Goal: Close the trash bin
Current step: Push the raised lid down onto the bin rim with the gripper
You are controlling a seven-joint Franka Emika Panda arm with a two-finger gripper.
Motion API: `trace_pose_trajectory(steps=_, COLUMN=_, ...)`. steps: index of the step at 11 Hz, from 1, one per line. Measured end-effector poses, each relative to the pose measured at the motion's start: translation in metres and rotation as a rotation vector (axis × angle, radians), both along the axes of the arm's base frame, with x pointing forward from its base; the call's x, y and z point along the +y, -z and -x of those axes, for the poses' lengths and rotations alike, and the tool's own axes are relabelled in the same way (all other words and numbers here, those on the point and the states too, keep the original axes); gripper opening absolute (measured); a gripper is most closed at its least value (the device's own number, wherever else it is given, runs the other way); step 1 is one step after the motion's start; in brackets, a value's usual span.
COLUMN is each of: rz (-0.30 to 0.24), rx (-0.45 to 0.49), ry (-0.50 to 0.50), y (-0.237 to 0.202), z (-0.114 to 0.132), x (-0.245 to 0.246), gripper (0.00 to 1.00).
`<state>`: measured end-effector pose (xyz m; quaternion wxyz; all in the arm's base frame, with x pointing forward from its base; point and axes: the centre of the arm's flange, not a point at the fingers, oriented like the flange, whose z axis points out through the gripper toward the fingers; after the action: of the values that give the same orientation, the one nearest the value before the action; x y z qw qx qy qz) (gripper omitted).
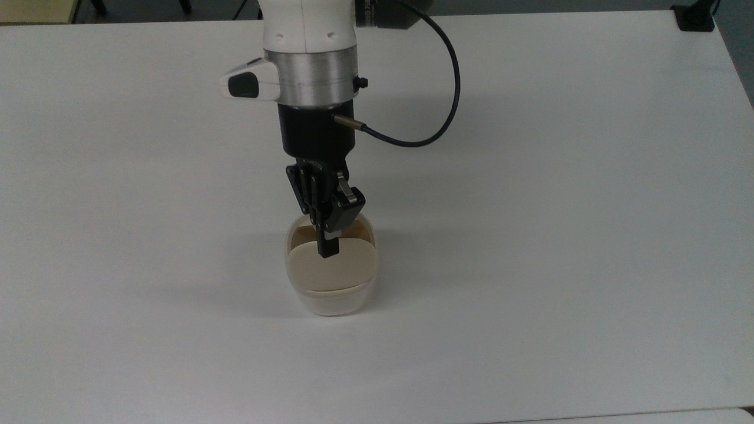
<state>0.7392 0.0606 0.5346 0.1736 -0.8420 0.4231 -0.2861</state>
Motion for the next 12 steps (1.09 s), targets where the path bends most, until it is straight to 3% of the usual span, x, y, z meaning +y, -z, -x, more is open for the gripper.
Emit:
trace_pose_trajectory(steps=8, rz=0.027, rx=0.034, ry=-0.011, y=0.033, z=-0.007, x=0.006, gripper=0.01)
trace_pose_trajectory(steps=12, rz=0.069, rx=0.077, ry=-0.04, y=0.045, z=0.007, x=0.003, gripper=0.01)
